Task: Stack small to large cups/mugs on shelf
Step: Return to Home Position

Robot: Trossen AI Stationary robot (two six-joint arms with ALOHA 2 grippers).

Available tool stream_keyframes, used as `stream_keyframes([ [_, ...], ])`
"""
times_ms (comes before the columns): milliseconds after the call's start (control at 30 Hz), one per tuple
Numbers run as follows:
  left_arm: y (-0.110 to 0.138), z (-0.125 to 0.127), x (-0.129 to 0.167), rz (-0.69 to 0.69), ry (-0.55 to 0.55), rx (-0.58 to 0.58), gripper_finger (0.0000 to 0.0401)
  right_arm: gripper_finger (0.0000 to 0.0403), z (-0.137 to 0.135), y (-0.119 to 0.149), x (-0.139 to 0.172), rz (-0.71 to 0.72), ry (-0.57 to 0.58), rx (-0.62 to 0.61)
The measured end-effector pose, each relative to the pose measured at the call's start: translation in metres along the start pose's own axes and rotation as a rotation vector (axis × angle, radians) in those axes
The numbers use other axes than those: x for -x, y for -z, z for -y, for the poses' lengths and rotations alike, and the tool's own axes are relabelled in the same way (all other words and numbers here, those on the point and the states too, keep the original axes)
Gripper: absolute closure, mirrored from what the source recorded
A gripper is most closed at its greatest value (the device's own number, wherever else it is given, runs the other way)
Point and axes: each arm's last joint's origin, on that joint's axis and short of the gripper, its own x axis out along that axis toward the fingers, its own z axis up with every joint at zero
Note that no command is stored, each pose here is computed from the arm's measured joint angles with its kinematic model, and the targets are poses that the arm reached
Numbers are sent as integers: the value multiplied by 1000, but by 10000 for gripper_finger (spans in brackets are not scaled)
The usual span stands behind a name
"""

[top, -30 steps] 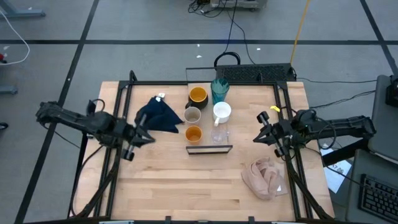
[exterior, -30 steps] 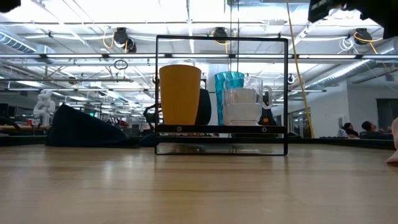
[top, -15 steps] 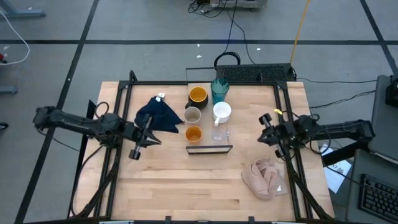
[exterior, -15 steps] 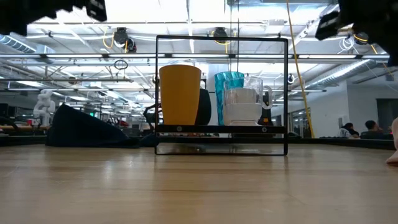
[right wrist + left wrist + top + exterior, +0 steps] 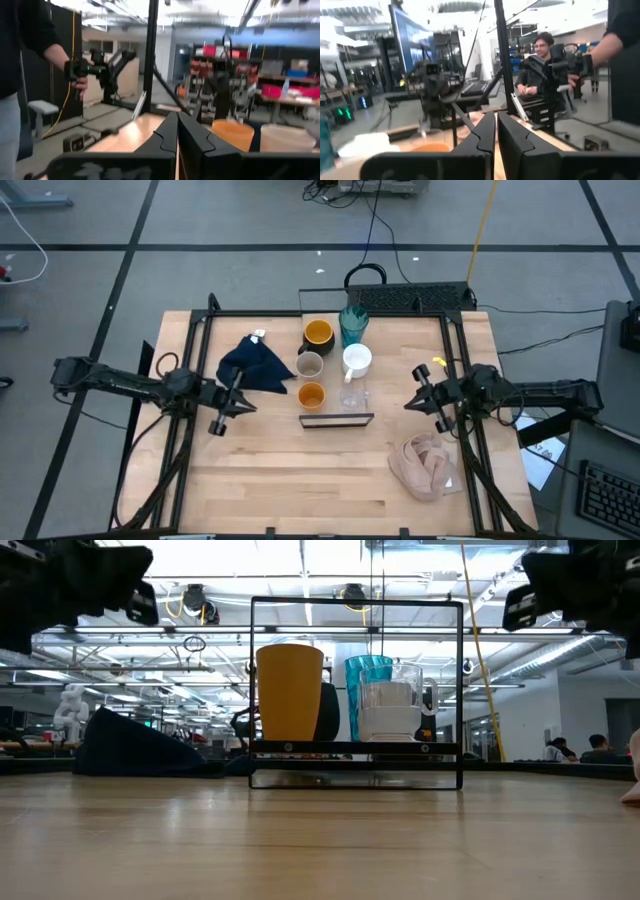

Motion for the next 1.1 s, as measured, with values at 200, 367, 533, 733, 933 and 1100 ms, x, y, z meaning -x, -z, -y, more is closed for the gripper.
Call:
stream_keyframes([
  [200, 11, -3, 1, -118, -71, -102, 380, 401, 0, 2, 0, -21, 3, -16],
  [367, 13, -8, 1, -151, -166, -176, 380, 401, 0, 11, 1, -109, 7, -89],
  [533, 19, -12, 3, -219, -268, -90, 380, 401, 0, 12, 1, -116, 10, -185],
  [733, 33, -5, 6, -348, -84, -57, 380, 401, 0, 12, 1, -116, 28, -188],
  [933, 34, -4, 6, -347, -44, -80, 380, 401, 1, 12, 1, -114, 45, -241],
  [1100, 34, -6, 6, -343, -130, 138, 380, 401, 1, 12, 1, -115, 45, -241],
])
